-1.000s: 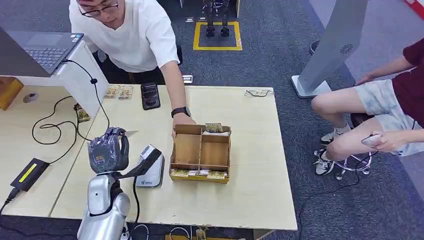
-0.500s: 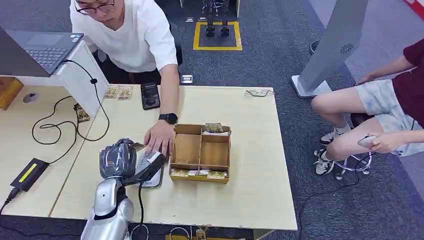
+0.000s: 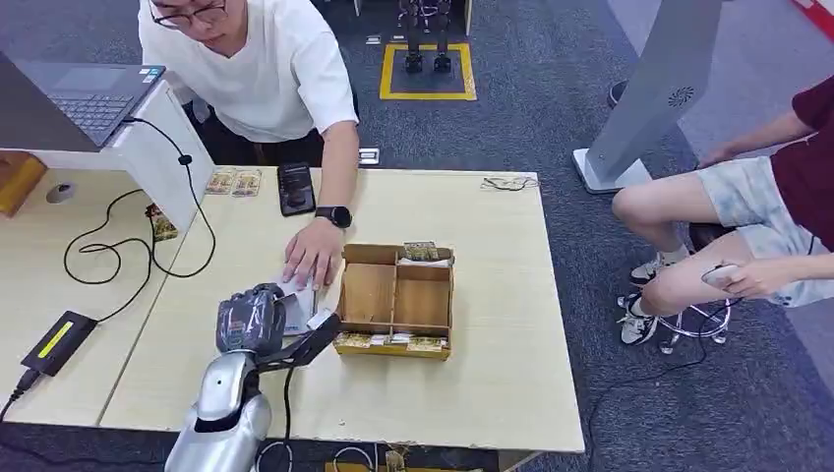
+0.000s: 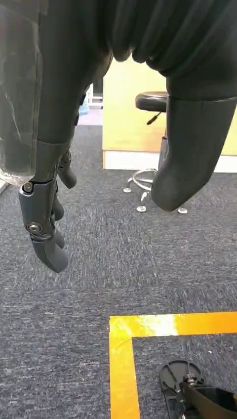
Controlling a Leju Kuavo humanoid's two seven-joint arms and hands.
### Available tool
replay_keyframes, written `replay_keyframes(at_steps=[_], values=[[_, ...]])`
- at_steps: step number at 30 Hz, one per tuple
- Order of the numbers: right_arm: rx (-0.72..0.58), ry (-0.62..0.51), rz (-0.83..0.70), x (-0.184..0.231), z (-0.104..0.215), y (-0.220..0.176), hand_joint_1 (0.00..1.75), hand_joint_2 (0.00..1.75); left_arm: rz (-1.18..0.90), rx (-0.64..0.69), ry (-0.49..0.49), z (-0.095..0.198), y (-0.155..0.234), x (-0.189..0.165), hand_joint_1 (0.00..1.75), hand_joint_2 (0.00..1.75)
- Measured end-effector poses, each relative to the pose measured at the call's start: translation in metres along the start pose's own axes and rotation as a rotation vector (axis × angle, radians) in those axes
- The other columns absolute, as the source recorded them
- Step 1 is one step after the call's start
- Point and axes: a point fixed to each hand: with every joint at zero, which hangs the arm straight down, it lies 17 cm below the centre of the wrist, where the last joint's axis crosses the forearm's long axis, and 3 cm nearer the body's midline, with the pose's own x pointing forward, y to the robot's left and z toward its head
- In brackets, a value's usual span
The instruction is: Pass the card to the sensor for recognition and then transmit it.
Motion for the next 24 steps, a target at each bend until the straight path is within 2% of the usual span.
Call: replay_keyframes(at_steps=[17, 24], values=[[0.0, -0.001, 0.0, 0.0, 0.0, 0.0, 0.0, 1.75, -0.006, -0.012, -0.007, 0.001, -0.005, 0.0, 1.75, 1.75], [0.0, -0.002, -0.001, 0.001, 0.0, 0.0, 0.0, 1.75, -0.024, -0.082, -0.016, 0.003, -0.022, 0.003, 1.75, 1.75]])
